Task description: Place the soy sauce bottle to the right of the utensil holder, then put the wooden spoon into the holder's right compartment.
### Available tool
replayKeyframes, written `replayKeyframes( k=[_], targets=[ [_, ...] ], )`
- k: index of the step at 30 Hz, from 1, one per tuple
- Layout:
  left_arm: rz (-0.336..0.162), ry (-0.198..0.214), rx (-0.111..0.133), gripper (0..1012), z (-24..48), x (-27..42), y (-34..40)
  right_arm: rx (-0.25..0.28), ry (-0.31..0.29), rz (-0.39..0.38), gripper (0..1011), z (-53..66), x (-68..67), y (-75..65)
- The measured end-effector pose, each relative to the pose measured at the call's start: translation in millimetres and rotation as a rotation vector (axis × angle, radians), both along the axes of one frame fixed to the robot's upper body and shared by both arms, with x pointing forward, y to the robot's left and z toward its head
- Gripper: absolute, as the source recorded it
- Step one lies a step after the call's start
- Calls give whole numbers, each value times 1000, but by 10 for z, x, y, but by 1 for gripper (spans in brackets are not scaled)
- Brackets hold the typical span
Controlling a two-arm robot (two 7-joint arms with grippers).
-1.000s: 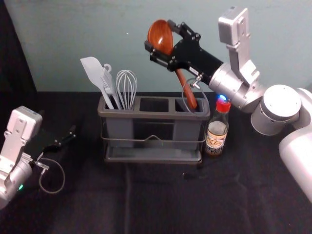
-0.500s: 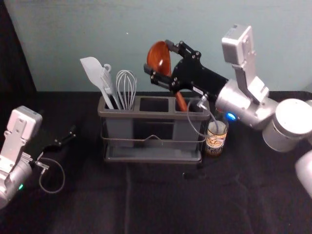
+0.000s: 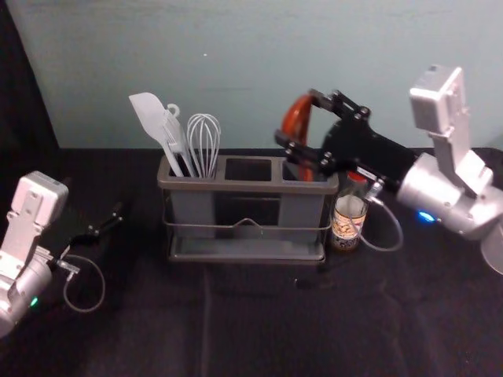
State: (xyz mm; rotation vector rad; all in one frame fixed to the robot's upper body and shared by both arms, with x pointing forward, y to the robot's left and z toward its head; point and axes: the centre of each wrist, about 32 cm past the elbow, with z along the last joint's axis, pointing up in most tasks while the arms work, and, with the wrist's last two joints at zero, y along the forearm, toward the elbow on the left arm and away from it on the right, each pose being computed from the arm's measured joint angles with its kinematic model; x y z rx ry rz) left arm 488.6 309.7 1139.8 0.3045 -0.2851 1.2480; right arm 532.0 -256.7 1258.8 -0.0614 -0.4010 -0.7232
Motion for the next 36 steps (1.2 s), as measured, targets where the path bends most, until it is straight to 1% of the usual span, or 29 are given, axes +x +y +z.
replayKeyframes(
  k=[1, 2, 6, 10, 14, 18, 25, 27, 29, 31, 32, 36],
  targets=[
    [0, 0, 0, 1011, 0, 0, 0, 0, 0, 0, 838, 0, 0, 0],
    [0, 0, 0, 1011, 0, 0, 0, 0, 9, -7, 838, -16, -16, -45],
    [0, 0, 0, 1011, 0, 0, 0, 10, 38, -13, 838, -69, -32, -125],
    [0, 0, 0, 1011, 0, 0, 0, 25, 67, -11, 837, -130, -9, -156],
    [0, 0, 0, 1011, 0, 0, 0, 35, 97, -11, 838, -191, 43, -155],
    [0, 0, 0, 1011, 0, 0, -1, 50, 139, -5, 838, -242, 125, -153],
    [0, 0, 0, 1011, 0, 0, 0, 49, 135, -3, 838, -238, 113, -151],
    [0, 0, 0, 1012, 0, 0, 0, 48, 133, -3, 876, -236, 111, -150],
    [0, 0, 0, 1011, 0, 0, 0, 47, 132, -3, 938, -234, 109, -151],
    [0, 0, 0, 1012, 0, 0, 0, 46, 130, -4, 964, -235, 106, -151],
    [0, 0, 0, 1011, 0, 0, 0, 46, 129, -4, 997, -234, 104, -151],
    [0, 0, 0, 1011, 0, 0, 0, 46, 127, -5, 1004, -233, 102, -151]
  ],
)
